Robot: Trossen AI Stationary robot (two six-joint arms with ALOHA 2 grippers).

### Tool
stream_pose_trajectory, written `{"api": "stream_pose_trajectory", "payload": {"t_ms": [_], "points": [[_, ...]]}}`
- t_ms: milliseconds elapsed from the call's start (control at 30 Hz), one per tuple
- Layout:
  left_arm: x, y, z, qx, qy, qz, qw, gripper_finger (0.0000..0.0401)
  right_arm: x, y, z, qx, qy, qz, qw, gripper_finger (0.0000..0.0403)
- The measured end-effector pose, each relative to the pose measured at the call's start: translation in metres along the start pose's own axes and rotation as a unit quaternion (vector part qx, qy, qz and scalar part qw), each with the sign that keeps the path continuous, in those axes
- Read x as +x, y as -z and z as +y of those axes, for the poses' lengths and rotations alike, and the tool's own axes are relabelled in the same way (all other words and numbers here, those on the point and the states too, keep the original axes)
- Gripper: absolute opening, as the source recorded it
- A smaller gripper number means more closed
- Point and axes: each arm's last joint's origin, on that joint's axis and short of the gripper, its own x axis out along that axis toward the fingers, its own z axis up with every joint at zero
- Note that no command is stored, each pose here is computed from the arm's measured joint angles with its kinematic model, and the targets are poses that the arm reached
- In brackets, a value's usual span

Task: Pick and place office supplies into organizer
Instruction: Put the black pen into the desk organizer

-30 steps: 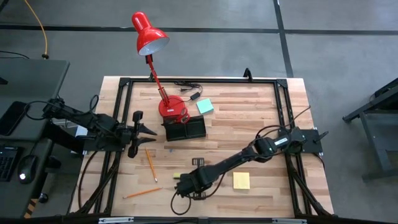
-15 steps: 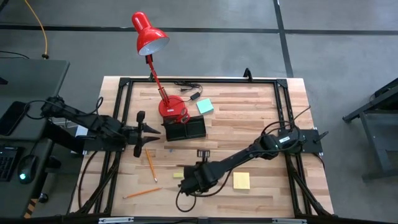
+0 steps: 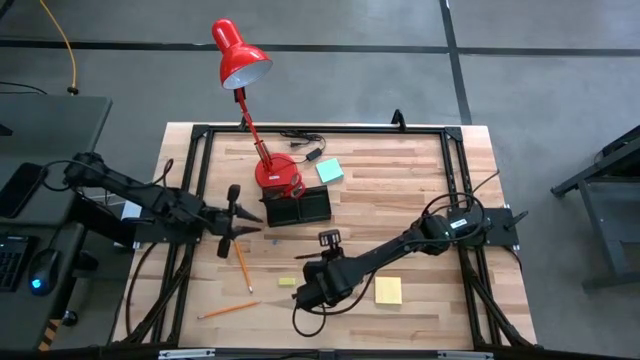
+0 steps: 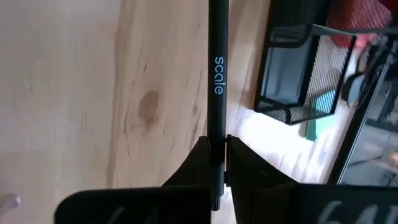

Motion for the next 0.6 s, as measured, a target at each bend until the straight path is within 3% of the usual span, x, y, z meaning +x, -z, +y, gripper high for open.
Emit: {"api": "stream_pose_trajectory", "payload": {"t_ms": [267,600], "points": [[0.023,0.012,-0.014,-0.097,0.045,0.067,0.992,0.0092,0.009,-0.003,-0.016,-0.038,0.012,0.008,0.999,0.0000],[0.043,0.011,-0.022,-0.166,0.083,0.050,0.981,0.0098,0.009,-0.003,-0.020,-0.130,0.073,0.005,0.989,0.0000]]}}
